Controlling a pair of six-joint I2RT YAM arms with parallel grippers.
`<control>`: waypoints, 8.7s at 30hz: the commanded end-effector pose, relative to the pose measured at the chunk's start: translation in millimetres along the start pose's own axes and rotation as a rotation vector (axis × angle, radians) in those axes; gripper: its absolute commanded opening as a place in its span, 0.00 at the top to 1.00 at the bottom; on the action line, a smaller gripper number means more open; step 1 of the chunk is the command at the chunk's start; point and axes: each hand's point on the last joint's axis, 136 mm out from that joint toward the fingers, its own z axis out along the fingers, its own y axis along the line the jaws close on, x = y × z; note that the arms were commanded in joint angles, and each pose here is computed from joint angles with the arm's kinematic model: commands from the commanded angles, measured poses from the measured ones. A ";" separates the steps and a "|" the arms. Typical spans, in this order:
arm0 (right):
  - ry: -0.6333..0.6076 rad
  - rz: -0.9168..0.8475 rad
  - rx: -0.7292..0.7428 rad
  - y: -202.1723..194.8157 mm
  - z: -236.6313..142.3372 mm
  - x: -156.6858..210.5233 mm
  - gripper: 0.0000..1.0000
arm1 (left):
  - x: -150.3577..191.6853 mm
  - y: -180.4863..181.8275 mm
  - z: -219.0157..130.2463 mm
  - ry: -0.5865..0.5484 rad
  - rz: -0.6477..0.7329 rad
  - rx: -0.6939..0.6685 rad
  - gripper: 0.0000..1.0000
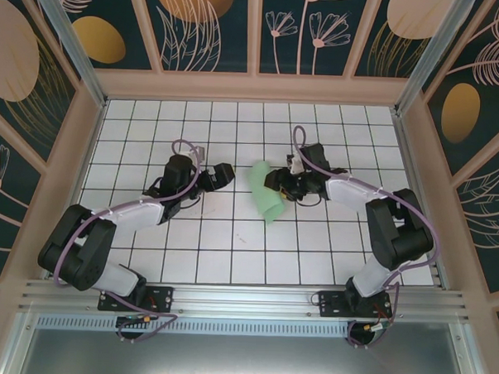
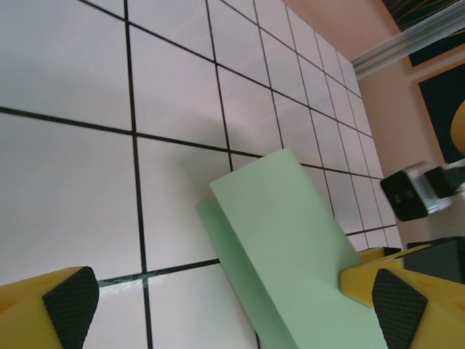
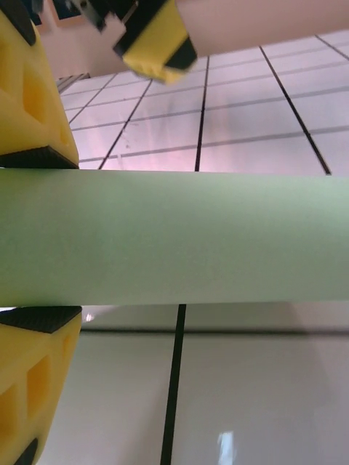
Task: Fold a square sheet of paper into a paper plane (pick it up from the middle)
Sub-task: Fold the square sheet of paper in half at the center of the table, then hold the square sheet of paper at the center of the table, then fold the square sheet of paper in half at the center of the table.
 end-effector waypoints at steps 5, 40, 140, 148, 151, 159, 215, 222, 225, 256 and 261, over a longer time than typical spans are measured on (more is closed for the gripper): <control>-0.042 0.011 0.068 -32.9 -11.1 2.4 0.39 | -1.5 -25.9 9.0 0.027 0.020 0.065 0.02; 0.020 -0.081 0.279 -76.2 -20.5 11.8 0.33 | 66.7 -56.7 75.4 0.152 -0.146 0.060 0.55; 0.104 -0.116 0.567 -127.5 5.7 30.7 0.28 | 138.8 -18.5 139.1 0.378 -0.227 -0.153 1.00; 0.058 -0.123 0.524 -109.7 2.3 17.6 0.25 | 152.6 2.8 135.6 0.409 -0.199 -0.227 1.00; -0.006 -0.133 0.483 -90.0 -10.3 1.4 0.23 | 155.1 7.7 133.3 0.413 -0.190 -0.242 1.00; -0.045 -0.169 0.256 -42.9 -38.2 -11.8 0.29 | 154.3 9.6 135.1 0.413 -0.169 -0.250 1.00; 0.083 -0.016 0.041 -97.3 -1.5 -24.3 0.81 | 163.5 24.4 137.4 0.452 -0.111 -0.299 1.00; 0.010 -0.087 -0.027 -58.7 -19.5 -60.1 0.81 | 162.2 24.7 138.4 0.451 -0.102 -0.306 1.00; 0.030 -0.074 -0.011 -67.5 -10.1 -63.6 0.81 | 162.3 24.5 139.1 0.453 -0.099 -0.308 1.00; 0.036 -0.018 0.115 -99.4 9.4 -88.6 0.82 | 164.2 25.1 141.0 0.468 -0.094 -0.311 1.00; 0.034 0.013 0.229 -124.5 13.3 -89.6 0.82 | 163.8 26.9 137.4 0.458 -0.103 -0.317 1.00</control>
